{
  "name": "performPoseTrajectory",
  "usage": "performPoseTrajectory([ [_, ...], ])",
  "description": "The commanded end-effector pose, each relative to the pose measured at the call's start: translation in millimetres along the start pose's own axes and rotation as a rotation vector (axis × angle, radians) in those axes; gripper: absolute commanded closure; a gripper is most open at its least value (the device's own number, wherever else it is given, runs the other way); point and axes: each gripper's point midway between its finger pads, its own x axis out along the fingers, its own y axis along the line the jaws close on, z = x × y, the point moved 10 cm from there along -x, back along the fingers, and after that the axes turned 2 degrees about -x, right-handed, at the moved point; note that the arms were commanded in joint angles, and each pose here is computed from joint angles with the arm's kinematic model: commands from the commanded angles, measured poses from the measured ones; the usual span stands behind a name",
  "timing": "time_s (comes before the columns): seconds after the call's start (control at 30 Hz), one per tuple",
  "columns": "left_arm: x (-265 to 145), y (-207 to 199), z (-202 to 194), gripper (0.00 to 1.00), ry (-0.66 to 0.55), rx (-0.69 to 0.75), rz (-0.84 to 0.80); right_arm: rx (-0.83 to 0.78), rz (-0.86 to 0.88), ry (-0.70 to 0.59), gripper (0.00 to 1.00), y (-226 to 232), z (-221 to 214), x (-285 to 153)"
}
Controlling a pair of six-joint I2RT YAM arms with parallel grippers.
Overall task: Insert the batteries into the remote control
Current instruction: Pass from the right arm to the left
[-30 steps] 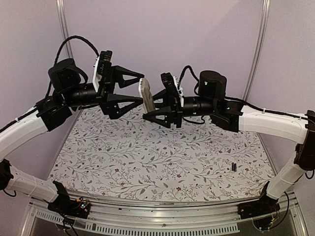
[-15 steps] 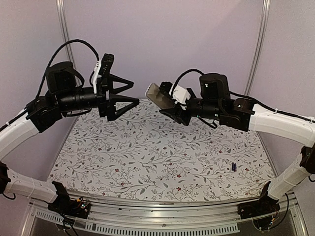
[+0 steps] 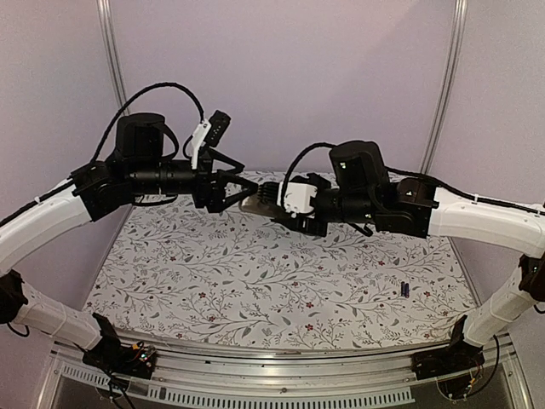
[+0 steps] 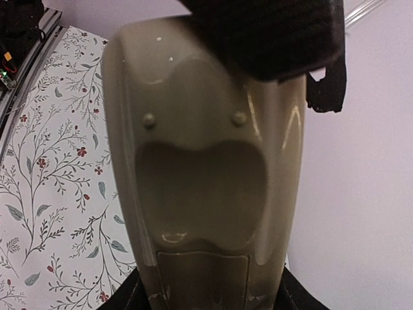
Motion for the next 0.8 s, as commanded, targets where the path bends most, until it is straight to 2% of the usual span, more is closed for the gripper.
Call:
performPoseTrajectory([
  [0.0,-4,-11,-1,0.15,-0.002,-0.009,-0.063,-0.011,0.029,-0.076,0.69,-4,13,-7],
  [0.13,-34,-23,14,0.06,-0.057,0.166,-0.037,0.004,0.085,-0.128,0.70,-2,18,-15],
  [0.23,-46,-40,23,0.04,-0.081,0.322,-0.106,0.033,0.123,-0.134,0.70,0,19,-18],
  [0.4,-29,-62,-1,0.03,0.081,0.544,-0.105,0.074,0.170,-0.139,0.70,5,18,-16],
  [0.53,-16,-75,-17,0.02,0.185,0.631,-0.112,0.094,0.188,-0.150,0.70,6,19,-17],
  [0.77,-10,-74,-23,0.02,0.176,0.684,-0.013,0.092,0.194,-0.179,0.70,4,24,-19],
])
